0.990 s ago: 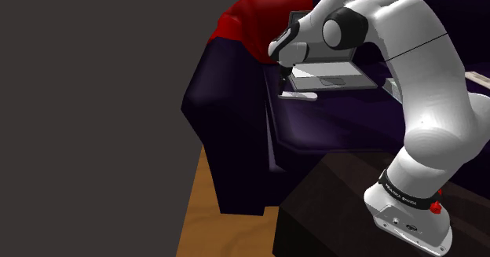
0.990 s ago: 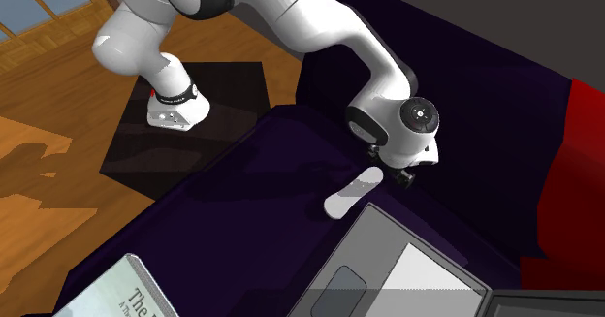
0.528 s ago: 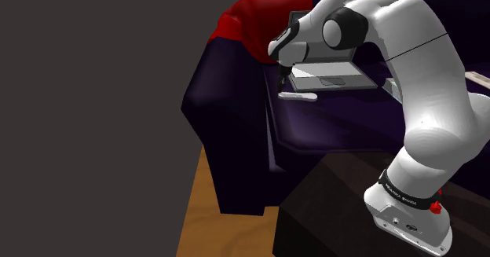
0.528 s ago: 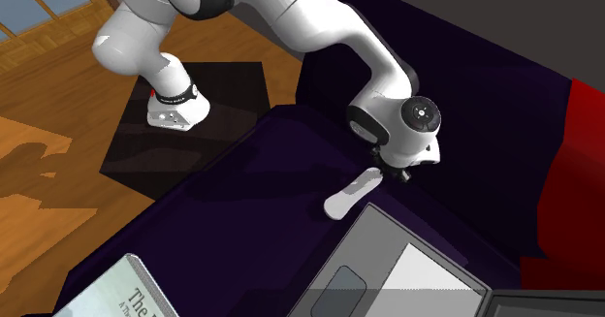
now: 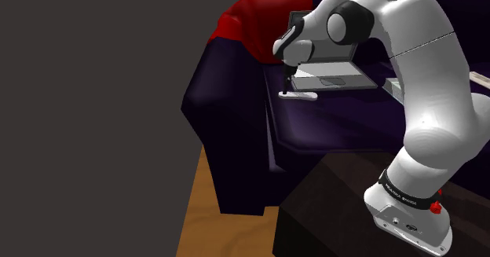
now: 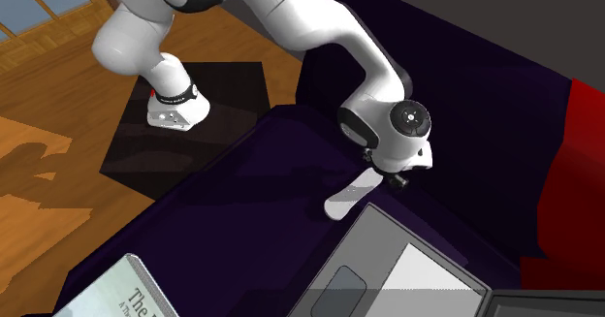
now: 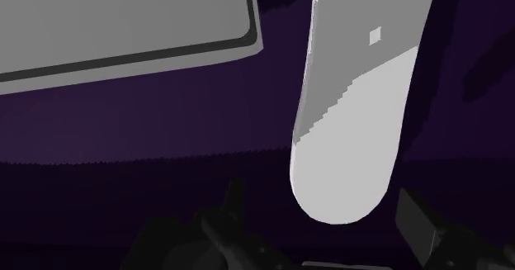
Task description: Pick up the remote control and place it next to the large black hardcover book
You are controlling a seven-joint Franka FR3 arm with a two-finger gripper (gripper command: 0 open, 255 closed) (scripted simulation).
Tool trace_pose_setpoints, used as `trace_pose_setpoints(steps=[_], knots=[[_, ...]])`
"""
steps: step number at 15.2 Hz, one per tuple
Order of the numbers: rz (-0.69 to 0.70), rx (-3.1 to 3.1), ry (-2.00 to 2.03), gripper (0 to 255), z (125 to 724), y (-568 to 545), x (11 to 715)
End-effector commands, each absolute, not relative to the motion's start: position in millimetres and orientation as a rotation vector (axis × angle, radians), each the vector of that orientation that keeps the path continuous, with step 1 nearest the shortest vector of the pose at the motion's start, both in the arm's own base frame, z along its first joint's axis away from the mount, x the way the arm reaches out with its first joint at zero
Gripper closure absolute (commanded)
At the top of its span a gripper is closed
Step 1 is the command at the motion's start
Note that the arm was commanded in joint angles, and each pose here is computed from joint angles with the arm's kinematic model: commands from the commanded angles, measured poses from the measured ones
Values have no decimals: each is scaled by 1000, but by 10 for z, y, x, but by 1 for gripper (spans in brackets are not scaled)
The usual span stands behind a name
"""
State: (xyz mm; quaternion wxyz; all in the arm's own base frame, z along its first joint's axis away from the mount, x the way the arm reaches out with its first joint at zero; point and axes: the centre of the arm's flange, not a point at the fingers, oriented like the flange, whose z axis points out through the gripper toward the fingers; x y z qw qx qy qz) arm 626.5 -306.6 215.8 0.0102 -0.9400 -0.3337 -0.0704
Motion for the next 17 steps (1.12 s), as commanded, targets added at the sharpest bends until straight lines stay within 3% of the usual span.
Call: trace_pose_setpoints(steps=[1, 6, 17], knots=[[-215, -2948, -1019, 0, 2215, -3169, 6050], [-204, -2982, -964, 0, 2333, -3425, 5508], [-204, -2982, -964, 0, 1937, -3409, 5558]])
